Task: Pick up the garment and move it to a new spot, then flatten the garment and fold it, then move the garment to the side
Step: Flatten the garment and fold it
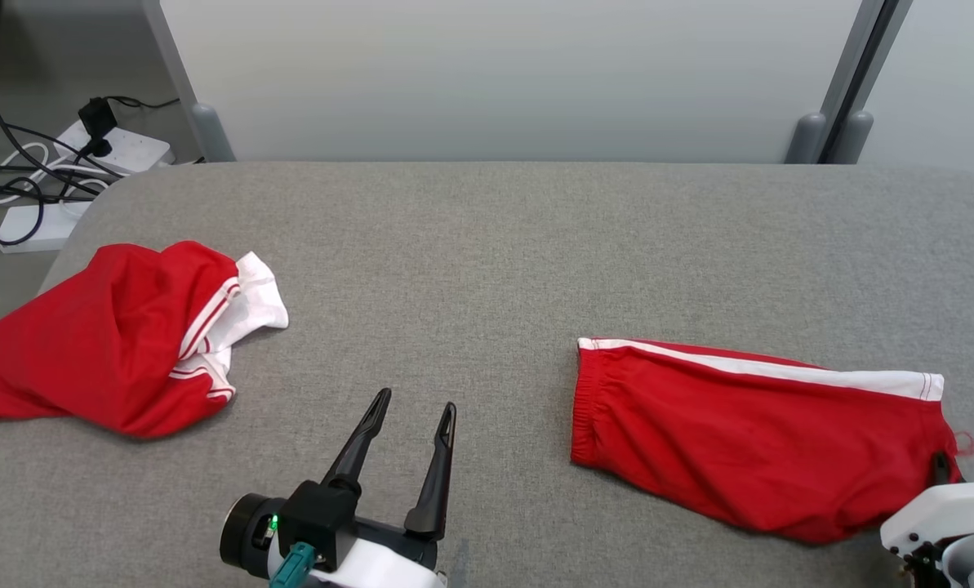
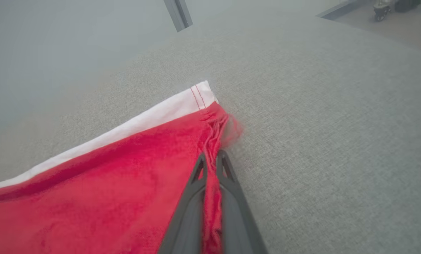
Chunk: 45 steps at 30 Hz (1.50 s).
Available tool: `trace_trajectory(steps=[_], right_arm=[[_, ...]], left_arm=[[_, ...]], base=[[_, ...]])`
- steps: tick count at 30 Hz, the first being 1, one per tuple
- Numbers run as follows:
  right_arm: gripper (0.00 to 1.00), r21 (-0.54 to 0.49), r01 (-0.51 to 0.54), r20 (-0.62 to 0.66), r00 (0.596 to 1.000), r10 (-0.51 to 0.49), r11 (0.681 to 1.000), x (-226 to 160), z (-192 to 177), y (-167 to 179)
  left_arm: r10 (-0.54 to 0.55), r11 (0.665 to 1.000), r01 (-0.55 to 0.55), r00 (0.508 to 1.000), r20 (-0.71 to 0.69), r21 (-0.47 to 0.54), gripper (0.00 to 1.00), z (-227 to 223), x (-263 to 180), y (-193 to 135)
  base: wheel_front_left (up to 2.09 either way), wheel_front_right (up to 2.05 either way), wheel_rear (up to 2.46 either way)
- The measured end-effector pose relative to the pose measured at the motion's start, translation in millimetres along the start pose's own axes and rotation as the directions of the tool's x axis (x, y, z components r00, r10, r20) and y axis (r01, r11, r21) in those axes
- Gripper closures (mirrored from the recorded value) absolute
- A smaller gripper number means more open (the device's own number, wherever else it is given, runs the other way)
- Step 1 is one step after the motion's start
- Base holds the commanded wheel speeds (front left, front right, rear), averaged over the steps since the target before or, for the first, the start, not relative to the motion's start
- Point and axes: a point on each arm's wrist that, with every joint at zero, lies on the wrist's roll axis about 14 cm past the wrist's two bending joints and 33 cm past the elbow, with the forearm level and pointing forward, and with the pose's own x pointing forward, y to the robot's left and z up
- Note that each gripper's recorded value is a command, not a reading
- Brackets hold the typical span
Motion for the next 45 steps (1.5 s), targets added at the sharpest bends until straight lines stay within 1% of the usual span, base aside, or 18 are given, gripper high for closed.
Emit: trace_trajectory(steps=[9,10,11,12,13,14,16,18,19,20,29,35,36,37,38,39,40,45], right_arm=[[1.00,-0.056,-0.122,0.104,0.986,0.127,0.991,3,31,49],[1.00,-0.075,-0.164,0.118,0.978,0.172,0.984,4,36,65],[1.00,-0.069,-0.255,0.117,0.958,0.262,0.964,2,36,98],[1.00,-0.069,-0.255,0.117,0.958,0.262,0.964,2,36,98],[1.00,-0.065,-0.317,0.124,0.938,0.323,0.946,0,38,121],[1.00,-0.063,-0.347,0.131,0.927,0.352,0.936,-2,40,133],[1.00,-0.061,-0.402,0.137,0.903,0.406,0.914,-5,43,154],[1.00,-0.060,-0.430,0.141,0.890,0.434,0.901,-8,45,165],[1.00,-0.054,-0.474,0.131,0.869,0.477,0.879,-12,42,182],[1.00,-0.054,-0.474,0.131,0.869,0.477,0.879,-12,42,182],[1.00,-0.051,-0.600,0.011,0.799,0.601,0.798,-30,3,231],[1.00,-0.061,-0.642,-0.075,0.766,0.638,0.764,-38,-24,245],[0.98,-0.071,-0.646,-0.094,0.763,0.640,0.760,-38,-30,246],[0.73,-0.066,-0.657,-0.116,0.752,0.648,0.751,-40,-37,249],[0.59,-0.063,-0.664,-0.128,0.746,0.654,0.745,-42,-40,251],[0.55,-0.055,-0.671,-0.139,0.739,0.659,0.740,-45,-44,253],[0.00,-0.048,-0.676,-0.148,0.733,0.664,0.735,-47,-47,254],[0.00,0.001,-0.698,-0.170,0.705,0.688,0.716,-58,-55,262]], left_arm=[[0.025,1.000,-0.025,1.000,0.009,0.003,0.00,3,-10,6],[0.033,0.999,-0.033,0.999,0.013,0.005,0.00,5,-12,8],[0.046,0.999,-0.046,0.999,0.019,0.007,0.00,7,-15,11],[0.046,0.999,-0.046,0.999,0.019,0.007,0.00,7,-15,11],[0.056,0.998,-0.056,0.998,0.019,0.009,0.00,7,-17,14],[0.061,0.998,-0.061,0.998,0.020,0.009,0.00,8,-19,15],[0.069,0.998,-0.070,0.997,0.020,0.011,0.00,7,-21,17],[0.075,0.997,-0.075,0.997,0.019,0.012,0.00,7,-22,19],[0.086,0.996,-0.086,0.996,0.017,0.014,0.00,7,-25,22],[0.086,0.996,-0.086,0.996,0.017,0.014,0.00,7,-25,22],[0.132,0.991,-0.132,0.991,0.019,0.011,0.00,8,-36,33],[0.154,0.988,-0.154,0.988,0.010,0.012,0.00,5,-38,39],[0.157,0.988,-0.157,0.988,0.007,0.011,0.00,4,-39,40],[0.162,0.987,-0.162,0.987,0.003,0.005,0.00,3,-39,41],[0.163,0.987,-0.163,0.987,0.001,0.004,0.00,3,-39,41],[0.164,0.986,-0.164,0.986,0.000,0.004,0.00,2,-39,41],[0.164,0.986,-0.164,0.986,-0.001,0.004,0.00,2,-39,41],[0.160,0.987,-0.160,0.987,-0.003,0.004,0.00,1,-38,40]], base=[[0.00,0.00,0.00],[0.00,0.00,0.00],[0.00,0.00,0.00],[0.00,0.00,0.00],[0.00,0.00,0.00],[0.00,0.00,0.00],[0.00,0.00,0.00],[0.00,0.00,0.00],[0.00,0.00,0.00],[0.00,0.00,0.00],[0.00,0.00,0.00],[0.00,0.00,0.00],[0.00,0.00,0.00],[0.00,0.00,0.00],[0.00,0.00,0.00],[0.00,0.00,0.00],[0.00,0.00,0.00],[0.00,0.00,0.00]])
